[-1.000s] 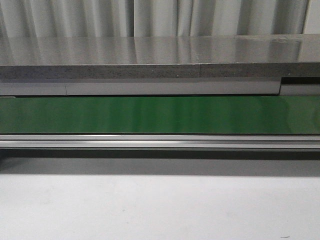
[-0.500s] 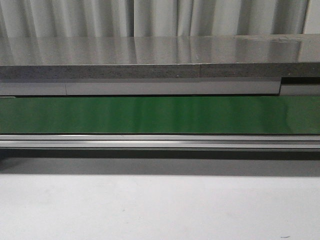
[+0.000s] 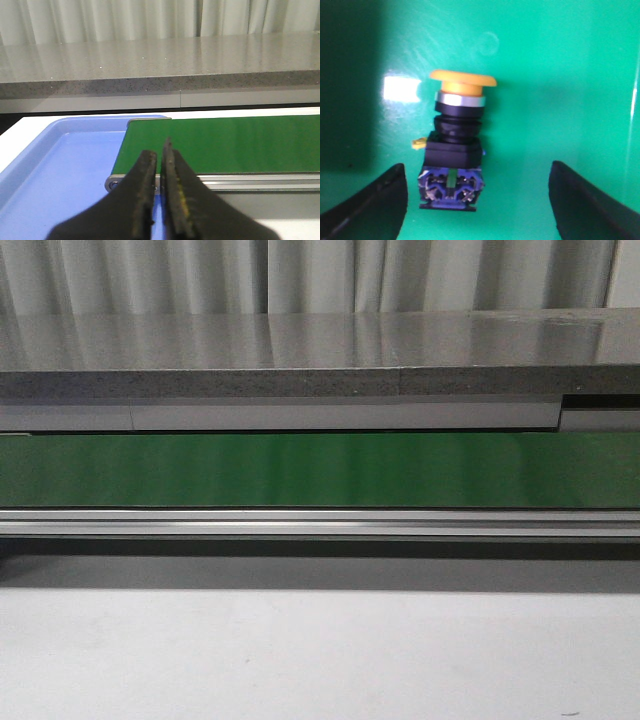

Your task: Move button from right to left

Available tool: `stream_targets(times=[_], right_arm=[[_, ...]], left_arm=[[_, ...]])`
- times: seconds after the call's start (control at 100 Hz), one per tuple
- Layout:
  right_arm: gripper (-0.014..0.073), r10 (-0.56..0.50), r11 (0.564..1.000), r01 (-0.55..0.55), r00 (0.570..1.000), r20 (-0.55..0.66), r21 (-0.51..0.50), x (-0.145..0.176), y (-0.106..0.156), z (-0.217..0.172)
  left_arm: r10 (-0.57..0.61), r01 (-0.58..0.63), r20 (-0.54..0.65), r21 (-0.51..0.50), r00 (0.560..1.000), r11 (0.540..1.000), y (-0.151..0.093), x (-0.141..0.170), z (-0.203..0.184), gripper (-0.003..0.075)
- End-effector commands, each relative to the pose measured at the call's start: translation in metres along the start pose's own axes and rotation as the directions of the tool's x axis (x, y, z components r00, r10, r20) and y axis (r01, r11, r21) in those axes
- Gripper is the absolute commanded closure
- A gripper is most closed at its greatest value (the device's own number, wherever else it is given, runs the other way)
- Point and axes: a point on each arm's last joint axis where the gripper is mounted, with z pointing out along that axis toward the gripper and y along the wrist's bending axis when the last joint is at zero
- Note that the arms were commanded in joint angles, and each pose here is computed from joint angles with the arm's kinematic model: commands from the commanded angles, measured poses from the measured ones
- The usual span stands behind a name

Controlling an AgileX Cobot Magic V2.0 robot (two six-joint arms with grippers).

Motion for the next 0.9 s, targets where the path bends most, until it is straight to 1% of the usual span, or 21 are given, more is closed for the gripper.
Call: stream_targets(times=[0.0,0.17,0.4,0.51,0.53,0.54,0.55,0.6,0.62,0.63,0.64,0.69,0.74,0.89], right_arm=[[0.0046,-0.013,0.999,0.009,0.997,0.082,0.052,-0.012,-0.008,-0.015],[0.0046,-0.002,1.000,0.001,0.998,0.061,0.013,-0.010,-0.006,-0.001],[0.0056,0.001,1.000,-0.001,0.999,0.046,-0.010,-0.008,-0.006,0.011],[0.0132,0.005,1.000,-0.004,1.000,0.030,-0.023,-0.007,-0.006,0.018],[0.0163,0.005,1.000,-0.004,1.000,0.028,-0.024,-0.007,-0.005,0.018],[0.0163,0.005,1.000,-0.004,1.000,0.029,-0.023,-0.007,-0.005,0.018],[0.0188,0.005,1.000,-0.004,1.000,0.028,-0.024,-0.007,-0.005,0.019],[0.0243,0.005,1.000,-0.004,1.000,0.030,-0.021,-0.007,-0.006,0.019],[0.0277,0.005,1.000,-0.004,0.999,0.033,-0.020,-0.008,-0.006,0.018],[0.0277,0.005,1.000,-0.004,0.999,0.034,-0.019,-0.008,-0.006,0.018],[0.0301,0.004,1.000,-0.004,0.999,0.036,-0.018,-0.009,-0.006,0.017],[0.0341,0.003,1.000,-0.002,0.999,0.040,-0.017,-0.011,-0.007,0.016],[0.0355,0.001,1.000,-0.001,0.999,0.046,-0.015,-0.013,-0.008,0.012],[0.0355,-0.004,1.000,0.003,0.995,0.096,0.010,-0.019,-0.009,-0.011]], left_arm=[[-0.012,0.011,0.075,0.013,0.997,1.000,-0.002,0.004,-0.001,0.0715],[-0.012,0.011,0.075,0.013,0.997,1.000,-0.002,0.004,-0.001,0.0715],[-0.012,0.011,0.075,0.013,0.997,1.000,-0.002,0.004,-0.001,0.0715],[-0.012,0.011,0.075,0.013,0.997,1.000,-0.002,0.004,-0.001,0.0715],[-0.012,0.011,0.075,0.013,0.997,1.000,-0.002,0.004,-0.001,0.0715],[-0.012,0.011,0.075,0.013,0.997,1.000,-0.002,0.004,-0.001,0.0715],[-0.012,0.011,0.075,0.013,0.997,1.000,-0.002,0.004,-0.001,0.0715],[-0.012,0.011,0.075,0.013,0.997,1.000,-0.002,0.004,-0.001,0.0715],[-0.012,0.011,0.075,0.013,0.997,1.000,-0.002,0.004,-0.001,0.0715],[-0.012,0.011,0.075,0.013,0.997,1.000,-0.002,0.004,-0.001,0.0715],[-0.012,0.011,0.075,0.013,0.997,1.000,-0.002,0.004,-0.001,0.0715],[-0.012,0.011,0.075,0.013,0.997,1.000,-0.002,0.004,-0.001,0.0715],[-0.012,0.011,0.075,0.013,0.997,1.000,-0.002,0.004,-0.001,0.0715],[-0.012,0.011,0.075,0.013,0.997,1.000,-0.002,0.004,-0.001,0.0715]])
